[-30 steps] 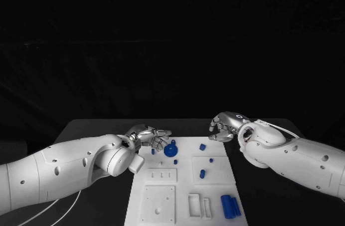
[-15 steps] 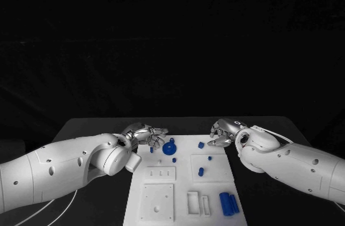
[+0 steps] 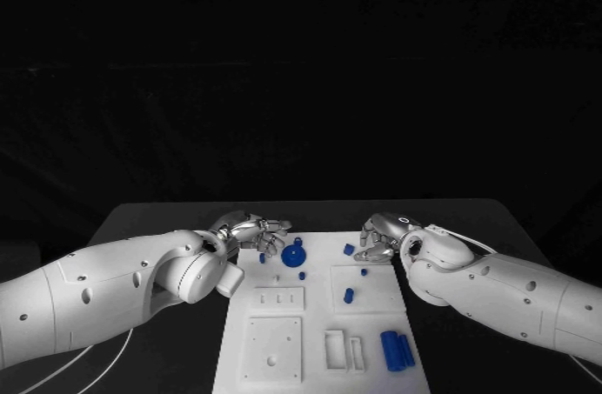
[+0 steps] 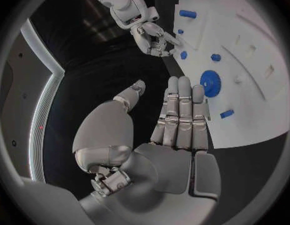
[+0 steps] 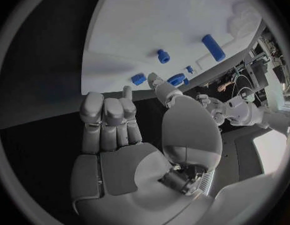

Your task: Assemble the parts on the task board

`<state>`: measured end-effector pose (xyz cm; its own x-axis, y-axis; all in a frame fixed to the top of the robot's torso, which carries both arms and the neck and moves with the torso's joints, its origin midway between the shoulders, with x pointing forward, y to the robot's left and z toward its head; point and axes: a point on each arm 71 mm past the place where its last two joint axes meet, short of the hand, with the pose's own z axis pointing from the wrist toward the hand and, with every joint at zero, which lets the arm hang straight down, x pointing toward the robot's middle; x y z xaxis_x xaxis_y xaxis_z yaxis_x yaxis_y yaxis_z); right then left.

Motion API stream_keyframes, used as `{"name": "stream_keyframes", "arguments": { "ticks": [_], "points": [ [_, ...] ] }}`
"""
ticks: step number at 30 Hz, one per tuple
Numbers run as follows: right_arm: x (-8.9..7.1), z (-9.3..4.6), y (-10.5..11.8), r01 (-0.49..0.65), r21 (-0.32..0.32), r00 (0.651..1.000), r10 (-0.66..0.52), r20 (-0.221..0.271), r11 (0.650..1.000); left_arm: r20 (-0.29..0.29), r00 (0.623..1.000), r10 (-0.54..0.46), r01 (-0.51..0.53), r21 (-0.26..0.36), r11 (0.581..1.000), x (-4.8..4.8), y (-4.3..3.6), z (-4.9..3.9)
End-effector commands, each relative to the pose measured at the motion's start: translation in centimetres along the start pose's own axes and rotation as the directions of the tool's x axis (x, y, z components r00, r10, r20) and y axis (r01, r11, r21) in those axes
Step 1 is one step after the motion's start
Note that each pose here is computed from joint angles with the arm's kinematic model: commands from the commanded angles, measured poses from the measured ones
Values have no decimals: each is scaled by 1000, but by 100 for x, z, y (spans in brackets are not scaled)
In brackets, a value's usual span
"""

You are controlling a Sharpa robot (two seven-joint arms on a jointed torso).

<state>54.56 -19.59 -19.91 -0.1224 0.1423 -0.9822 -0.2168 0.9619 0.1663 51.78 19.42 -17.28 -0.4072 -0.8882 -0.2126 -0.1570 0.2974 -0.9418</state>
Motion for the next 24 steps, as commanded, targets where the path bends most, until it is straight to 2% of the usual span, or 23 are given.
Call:
{"name": "stream_keyframes", "arguments": {
  "ticks": [1, 15, 24],
  "points": [
    [35, 9, 29, 34, 2, 999, -34, 9, 999, -10, 1000, 1, -1, 19, 1000, 16, -21, 0],
    [102, 23, 155, 2, -33, 1000, -2, -12, 999, -10, 1000, 1, -1, 18, 1000, 15, -21, -3],
    [137, 80, 170, 9, -25, 1000, -10, -27, 1000, -10, 1000, 1, 0, 18, 1000, 15, -20, -6]
  ]
}}
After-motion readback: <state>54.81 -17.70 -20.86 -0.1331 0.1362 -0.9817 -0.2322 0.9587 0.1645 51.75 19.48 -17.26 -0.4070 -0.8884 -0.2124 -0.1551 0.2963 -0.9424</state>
